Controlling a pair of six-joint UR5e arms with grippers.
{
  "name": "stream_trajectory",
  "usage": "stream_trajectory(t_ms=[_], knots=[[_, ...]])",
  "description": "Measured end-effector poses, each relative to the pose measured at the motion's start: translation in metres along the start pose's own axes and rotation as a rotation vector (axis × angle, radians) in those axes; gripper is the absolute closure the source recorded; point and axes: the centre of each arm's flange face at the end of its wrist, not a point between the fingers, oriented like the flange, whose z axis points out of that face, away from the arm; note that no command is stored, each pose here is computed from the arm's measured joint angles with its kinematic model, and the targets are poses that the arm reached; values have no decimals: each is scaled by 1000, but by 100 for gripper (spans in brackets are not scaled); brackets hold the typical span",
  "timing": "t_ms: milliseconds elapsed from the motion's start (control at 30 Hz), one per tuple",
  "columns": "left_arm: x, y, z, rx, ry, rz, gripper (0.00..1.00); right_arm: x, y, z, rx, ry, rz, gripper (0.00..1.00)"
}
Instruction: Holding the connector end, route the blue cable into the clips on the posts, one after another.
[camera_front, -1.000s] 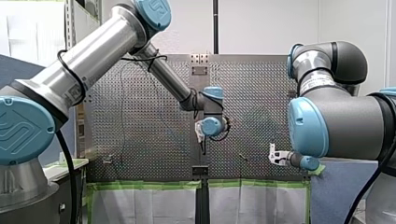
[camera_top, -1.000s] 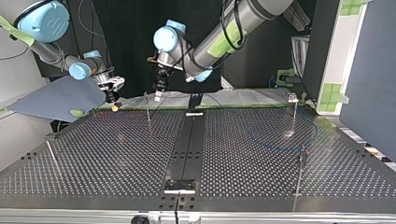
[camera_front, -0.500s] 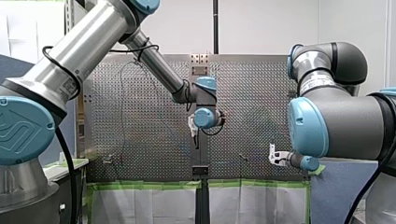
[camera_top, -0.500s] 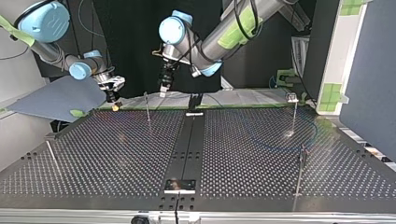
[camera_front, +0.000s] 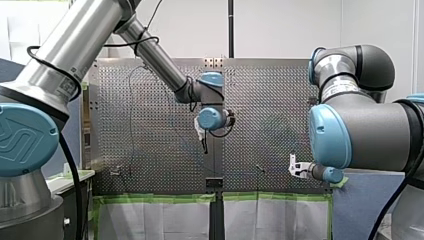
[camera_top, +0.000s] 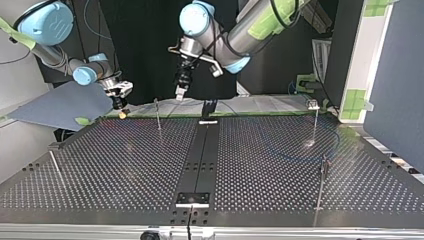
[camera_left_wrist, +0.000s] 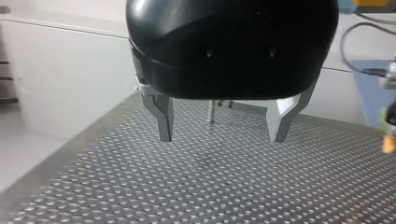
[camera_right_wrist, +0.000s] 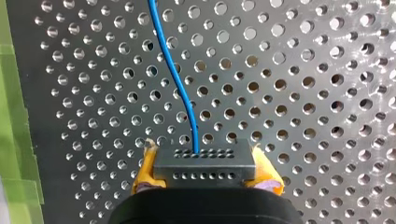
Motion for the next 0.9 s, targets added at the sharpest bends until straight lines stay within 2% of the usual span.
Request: stream_trajectory(t_ms=[233, 500, 667, 900], knots=[[-21, 5, -15, 13, -56, -68, 2, 1, 3, -1, -5, 2, 2, 100], [-41, 8, -35, 31, -110, -77, 2, 1, 6, -2, -6, 2, 2, 100], [-49, 13, -50, 40, -108, -81, 2, 0, 5, -3, -2, -3, -2, 100], [-54, 23, -76, 54, -54, -77, 2, -1, 7, -5, -4, -17, 2, 100]])
